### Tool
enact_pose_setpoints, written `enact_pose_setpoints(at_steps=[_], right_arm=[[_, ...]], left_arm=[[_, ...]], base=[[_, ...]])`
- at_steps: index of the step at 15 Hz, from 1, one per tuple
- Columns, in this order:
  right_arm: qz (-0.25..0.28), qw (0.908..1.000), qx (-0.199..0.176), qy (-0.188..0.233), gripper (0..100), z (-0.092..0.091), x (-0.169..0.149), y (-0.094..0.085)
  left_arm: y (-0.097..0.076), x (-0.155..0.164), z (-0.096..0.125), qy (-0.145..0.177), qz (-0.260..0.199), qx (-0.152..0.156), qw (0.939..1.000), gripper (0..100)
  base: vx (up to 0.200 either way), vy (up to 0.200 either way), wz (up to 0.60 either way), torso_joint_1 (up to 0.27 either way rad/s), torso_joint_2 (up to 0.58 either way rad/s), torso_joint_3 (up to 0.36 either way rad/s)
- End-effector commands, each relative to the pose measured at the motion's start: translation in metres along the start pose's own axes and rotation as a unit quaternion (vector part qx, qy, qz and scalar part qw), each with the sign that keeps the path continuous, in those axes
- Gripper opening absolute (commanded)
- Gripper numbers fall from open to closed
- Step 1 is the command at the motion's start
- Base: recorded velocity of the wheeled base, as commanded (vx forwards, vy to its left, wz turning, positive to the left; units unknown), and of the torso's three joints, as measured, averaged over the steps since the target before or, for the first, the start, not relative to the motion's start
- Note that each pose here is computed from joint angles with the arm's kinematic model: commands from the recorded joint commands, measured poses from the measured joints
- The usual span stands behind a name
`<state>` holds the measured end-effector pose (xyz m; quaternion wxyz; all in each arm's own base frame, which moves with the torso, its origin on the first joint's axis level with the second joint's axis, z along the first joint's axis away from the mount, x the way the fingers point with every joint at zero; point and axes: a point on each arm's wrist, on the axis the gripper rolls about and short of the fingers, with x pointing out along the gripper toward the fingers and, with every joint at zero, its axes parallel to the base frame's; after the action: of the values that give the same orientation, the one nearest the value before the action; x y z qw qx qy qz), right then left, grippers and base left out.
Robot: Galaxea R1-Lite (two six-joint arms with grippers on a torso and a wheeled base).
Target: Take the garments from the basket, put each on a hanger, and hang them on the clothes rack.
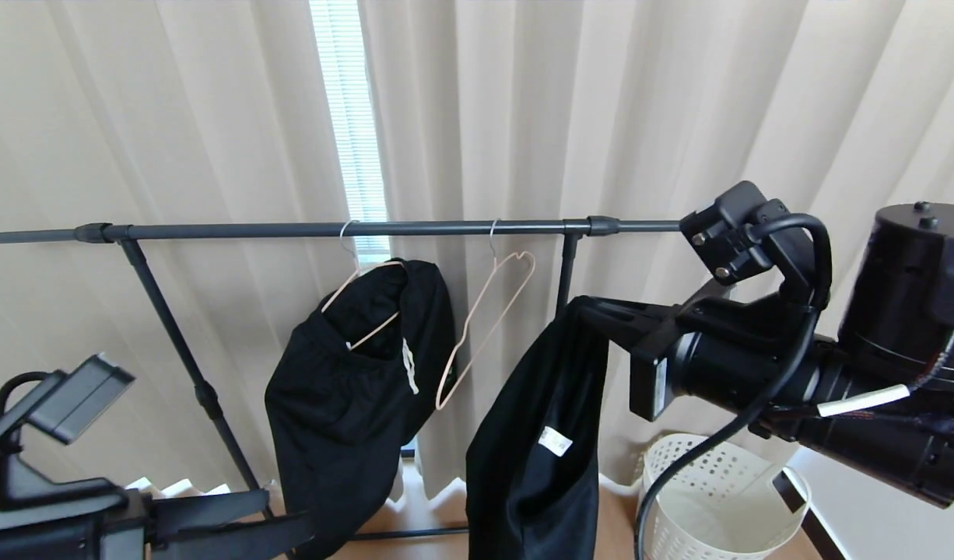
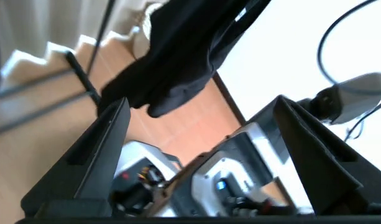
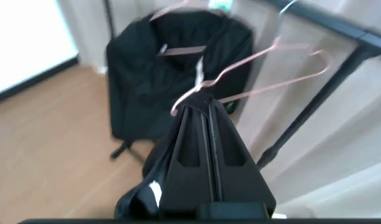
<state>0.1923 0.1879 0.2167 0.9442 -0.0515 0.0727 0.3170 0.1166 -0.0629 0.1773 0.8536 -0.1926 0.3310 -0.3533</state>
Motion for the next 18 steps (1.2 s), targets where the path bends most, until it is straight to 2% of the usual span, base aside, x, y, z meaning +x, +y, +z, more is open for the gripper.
enact_pose_setpoints(at_steps=[1,3,4,5,6,7,9,10,11,12,15,18], right_arm=[[-0.019,0.9997,-0.001,0.016,0,-0.010,0.017,0.003],[-0.050,0.9986,-0.003,0.019,0,-0.011,0.026,0.008],[-0.067,0.9974,-0.004,0.025,0,-0.014,0.034,0.011],[-0.082,0.9962,-0.001,0.031,0,-0.018,0.037,0.011],[-0.109,0.9939,0.006,0.020,0,-0.016,0.041,0.011],[-0.116,0.9932,0.008,0.012,0,-0.017,0.044,0.014],[-0.129,0.9915,0.011,0.002,0,-0.018,0.043,0.013],[-0.132,0.9912,0.013,-0.008,0,-0.015,0.042,0.013],[-0.132,0.9912,0.013,-0.008,0,-0.015,0.042,0.013],[-0.133,0.9910,0.014,-0.010,0,-0.014,0.041,0.013],[-0.139,0.9901,0.015,-0.012,0,-0.013,0.040,0.014],[-0.131,0.9911,0.015,-0.016,0,-0.011,0.036,0.019]], left_arm=[[0.006,0.040,0.011,0.064,0.019,-0.031,0.9973,100],[0.007,0.065,0.011,0.101,0.033,-0.045,0.9934,100],[0.006,0.082,0.016,0.112,0.045,-0.061,0.9908,100],[0.005,0.095,0.019,0.120,0.053,-0.067,0.9891,100],[0.003,0.116,0.023,0.128,0.069,-0.079,0.9862,100],[0.005,0.129,0.025,0.133,0.084,-0.091,0.9833,100],[-0.002,0.153,0.021,0.140,0.106,-0.095,0.9798,100],[-0.005,0.169,0.021,0.141,0.121,-0.092,0.9782,100],[-0.006,0.170,0.021,0.141,0.122,-0.092,0.9782,100],[-0.011,0.194,0.022,0.132,0.140,-0.113,0.9747,100],[-0.008,0.221,0.028,0.107,0.171,-0.147,0.9683,100],[-0.013,0.231,0.032,0.099,0.164,-0.150,0.9699,100]], base=[[0.000,0.000,0.00,0.000,0.00,0.000],[0.000,0.000,0.00,0.000,0.00,0.000],[0.000,0.000,0.00,0.000,0.00,0.000],[0.000,0.000,0.00,0.000,0.00,0.000],[0.000,0.000,0.00,0.000,0.00,0.000],[0.000,0.000,0.00,0.000,0.00,0.000],[0.000,0.000,0.00,0.000,0.00,0.000],[0.000,0.000,0.00,0.000,0.00,0.000],[0.000,0.000,0.00,0.000,0.00,0.000],[0.000,0.000,0.00,0.000,0.00,0.000],[0.000,0.000,0.00,0.000,0.00,0.000],[0.000,0.000,0.00,0.000,0.00,0.000]])
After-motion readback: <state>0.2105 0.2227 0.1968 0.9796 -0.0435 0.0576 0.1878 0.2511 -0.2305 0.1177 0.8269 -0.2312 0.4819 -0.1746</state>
